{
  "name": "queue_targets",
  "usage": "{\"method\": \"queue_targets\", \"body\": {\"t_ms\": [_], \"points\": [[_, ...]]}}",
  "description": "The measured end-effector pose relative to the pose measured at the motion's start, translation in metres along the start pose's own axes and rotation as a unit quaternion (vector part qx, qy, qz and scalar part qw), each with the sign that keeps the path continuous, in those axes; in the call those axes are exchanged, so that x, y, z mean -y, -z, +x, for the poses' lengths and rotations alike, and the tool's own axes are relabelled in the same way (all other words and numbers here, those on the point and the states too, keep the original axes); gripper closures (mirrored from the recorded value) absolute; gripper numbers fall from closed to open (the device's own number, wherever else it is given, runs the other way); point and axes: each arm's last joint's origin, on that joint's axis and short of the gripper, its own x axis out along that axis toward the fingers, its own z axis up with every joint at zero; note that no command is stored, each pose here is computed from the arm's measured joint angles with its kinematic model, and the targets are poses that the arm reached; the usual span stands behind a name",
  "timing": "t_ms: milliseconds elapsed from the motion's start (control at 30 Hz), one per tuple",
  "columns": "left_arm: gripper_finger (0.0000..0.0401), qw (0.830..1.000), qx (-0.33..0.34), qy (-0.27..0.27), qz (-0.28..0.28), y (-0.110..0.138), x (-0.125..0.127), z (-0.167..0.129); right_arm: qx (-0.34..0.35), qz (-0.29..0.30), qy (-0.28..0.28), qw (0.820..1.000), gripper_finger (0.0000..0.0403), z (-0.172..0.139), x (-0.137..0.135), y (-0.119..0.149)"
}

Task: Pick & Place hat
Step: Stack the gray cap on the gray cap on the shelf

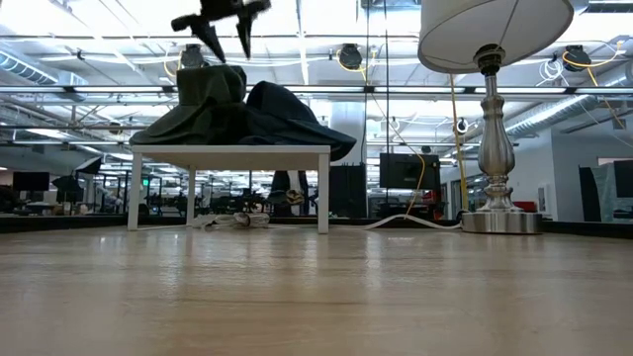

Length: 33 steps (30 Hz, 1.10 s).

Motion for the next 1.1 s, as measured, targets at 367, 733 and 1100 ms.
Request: {"method": "queue_targets", "body": {"t_ms": [367, 733, 1100], "points": [[0.0151, 0.989, -0.091, -0.102, 0.062, 0.015, 0.014, 0.074, 0.000, 0.002, 0.000, 1.000, 0.0149, 0.000, 0.000, 0.000], [0.0151, 0.986, -0.130, -0.083, 0.056, 0.020, 0.022, 0.094, 0.000, 0.001, 0.002, 1.000, 0.0149, 0.000, 0.000, 0.000], [0.0151, 0.998, -0.058, 0.012, 0.005, -0.002, 0.006, 0.033, 0.007, 0.001, 0.014, 1.000, 0.0149, 0.000, 0.001, -0.001]]}}
